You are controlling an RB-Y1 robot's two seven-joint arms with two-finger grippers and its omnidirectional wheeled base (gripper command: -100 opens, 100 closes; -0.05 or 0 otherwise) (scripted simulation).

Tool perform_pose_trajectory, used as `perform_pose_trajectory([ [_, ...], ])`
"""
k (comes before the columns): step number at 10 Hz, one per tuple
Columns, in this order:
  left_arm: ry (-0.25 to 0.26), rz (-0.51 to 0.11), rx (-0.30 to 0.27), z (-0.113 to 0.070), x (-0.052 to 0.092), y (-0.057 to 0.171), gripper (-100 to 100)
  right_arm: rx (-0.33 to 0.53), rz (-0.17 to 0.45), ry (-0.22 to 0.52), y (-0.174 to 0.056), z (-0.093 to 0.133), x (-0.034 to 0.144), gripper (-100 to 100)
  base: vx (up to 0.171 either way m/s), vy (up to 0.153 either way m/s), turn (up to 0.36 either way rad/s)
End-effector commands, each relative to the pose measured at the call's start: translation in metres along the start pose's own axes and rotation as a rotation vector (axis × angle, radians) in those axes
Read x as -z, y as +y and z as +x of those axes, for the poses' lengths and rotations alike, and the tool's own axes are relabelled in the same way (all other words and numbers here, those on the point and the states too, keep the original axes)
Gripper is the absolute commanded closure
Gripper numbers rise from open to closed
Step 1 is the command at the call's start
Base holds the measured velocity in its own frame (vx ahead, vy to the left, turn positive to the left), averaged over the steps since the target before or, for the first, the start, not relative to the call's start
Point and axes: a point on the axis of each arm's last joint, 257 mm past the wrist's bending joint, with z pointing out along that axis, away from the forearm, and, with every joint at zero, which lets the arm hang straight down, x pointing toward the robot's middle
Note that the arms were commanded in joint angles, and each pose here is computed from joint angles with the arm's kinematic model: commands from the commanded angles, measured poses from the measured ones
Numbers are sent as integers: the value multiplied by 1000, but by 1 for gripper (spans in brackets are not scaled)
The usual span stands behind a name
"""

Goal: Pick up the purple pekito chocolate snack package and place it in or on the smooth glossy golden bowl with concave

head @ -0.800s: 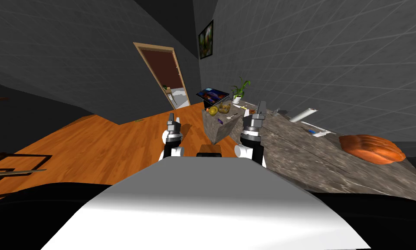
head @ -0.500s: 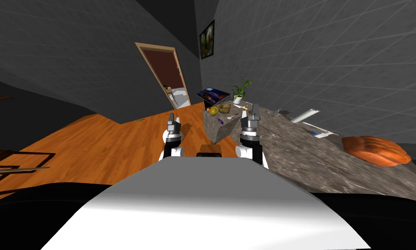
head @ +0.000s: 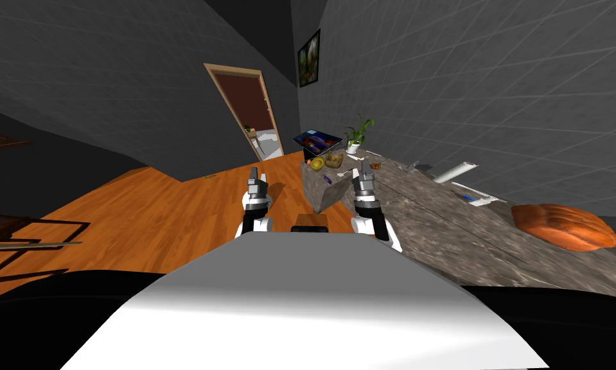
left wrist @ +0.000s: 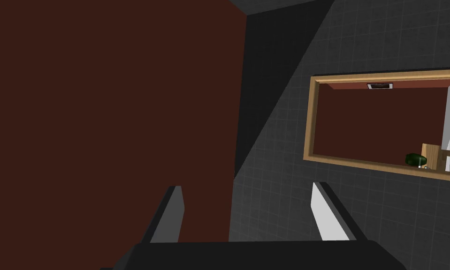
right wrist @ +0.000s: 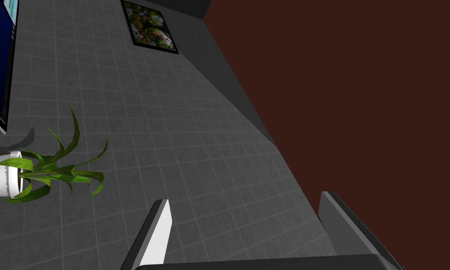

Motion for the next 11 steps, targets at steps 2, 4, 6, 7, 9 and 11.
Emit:
perform_pose_trajectory([
  [2, 0, 0, 0, 0, 0, 0, 0, 35, 41, 66, -21, 7, 4, -100, -12, -3, 31],
  [4, 0, 0, 0, 0, 0, 0, 0, 63, 71, 111, -37, 11, 8, -100, -14, -5, 38],
  [6, 0, 0, 0, 0, 0, 0, 0, 92, 104, 154, -54, 13, 12, -100, -15, -5, 36],
  [7, 0, 0, 0, 0, 0, 0, 0, 103, 103, 171, -54, 13, 12, -100, -15, -6, 31],
  [9, 0, 0, 0, 0, 0, 0, 0, 140, 136, 219, -71, 13, 17, -100, -18, -8, 42],
  [11, 0, 0, 0, 0, 0, 0, 0, 179, 171, 266, -89, 11, 23, -100, -19, -2, 38],
])
